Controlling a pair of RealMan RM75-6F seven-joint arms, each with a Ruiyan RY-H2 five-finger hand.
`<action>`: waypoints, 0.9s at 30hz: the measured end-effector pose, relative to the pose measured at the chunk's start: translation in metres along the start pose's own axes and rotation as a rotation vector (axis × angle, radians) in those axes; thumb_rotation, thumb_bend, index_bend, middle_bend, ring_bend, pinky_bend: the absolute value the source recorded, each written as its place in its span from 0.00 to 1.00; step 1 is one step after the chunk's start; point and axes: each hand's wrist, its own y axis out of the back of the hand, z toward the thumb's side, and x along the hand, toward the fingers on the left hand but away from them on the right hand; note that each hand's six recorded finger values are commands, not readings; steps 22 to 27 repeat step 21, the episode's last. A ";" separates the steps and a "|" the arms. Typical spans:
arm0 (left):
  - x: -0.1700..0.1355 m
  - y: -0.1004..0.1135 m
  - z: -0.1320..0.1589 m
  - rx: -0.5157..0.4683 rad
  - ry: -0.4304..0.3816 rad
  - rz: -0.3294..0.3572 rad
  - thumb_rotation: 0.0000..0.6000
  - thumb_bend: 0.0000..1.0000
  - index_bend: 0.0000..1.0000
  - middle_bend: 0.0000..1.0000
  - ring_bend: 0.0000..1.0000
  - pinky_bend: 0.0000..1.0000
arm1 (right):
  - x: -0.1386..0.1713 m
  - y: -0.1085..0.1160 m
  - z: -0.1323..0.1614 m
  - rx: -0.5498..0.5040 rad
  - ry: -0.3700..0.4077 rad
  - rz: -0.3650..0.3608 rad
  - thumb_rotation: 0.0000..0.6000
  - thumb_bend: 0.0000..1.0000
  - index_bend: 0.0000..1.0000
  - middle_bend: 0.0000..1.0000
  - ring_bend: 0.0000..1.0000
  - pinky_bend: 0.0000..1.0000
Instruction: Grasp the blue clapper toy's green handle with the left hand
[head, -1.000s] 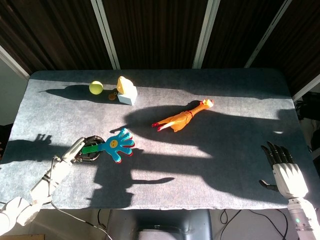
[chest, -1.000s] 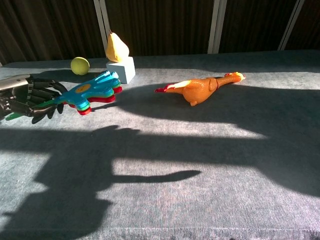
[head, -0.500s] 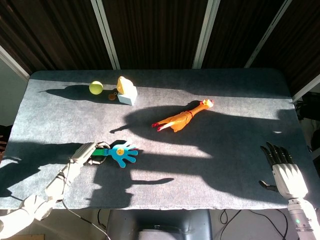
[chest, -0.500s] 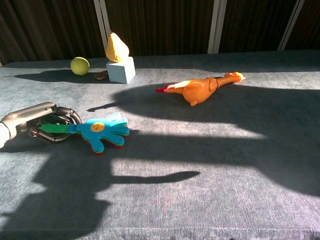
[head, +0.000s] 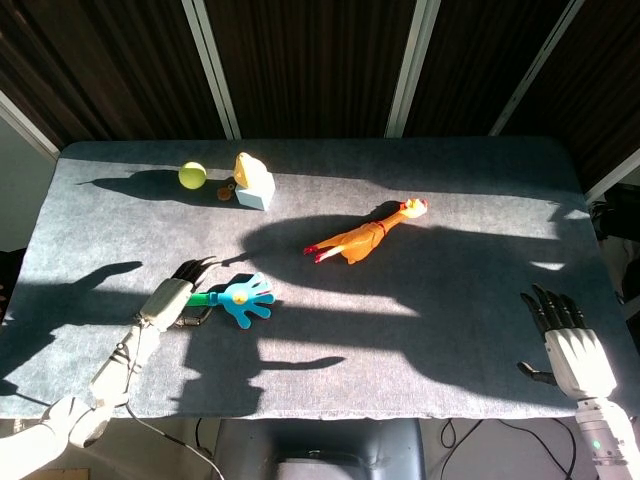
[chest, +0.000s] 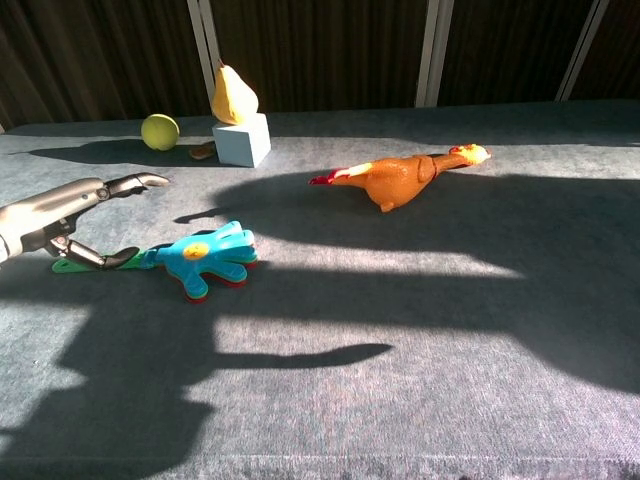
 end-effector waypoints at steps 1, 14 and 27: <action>-0.003 0.003 0.003 0.008 -0.007 0.004 1.00 0.40 0.00 0.00 0.00 0.00 | 0.000 0.001 0.000 0.001 0.000 -0.002 1.00 0.19 0.00 0.00 0.00 0.00; -0.150 0.078 0.019 0.320 0.132 0.279 1.00 0.40 0.00 0.00 0.00 0.00 | 0.005 0.014 -0.003 0.000 -0.013 -0.070 1.00 0.19 0.00 0.00 0.00 0.00; -0.210 0.089 -0.007 0.308 0.300 0.369 1.00 0.40 0.00 0.00 0.00 0.00 | 0.006 0.012 -0.003 0.001 -0.017 -0.064 1.00 0.19 0.00 0.00 0.00 0.00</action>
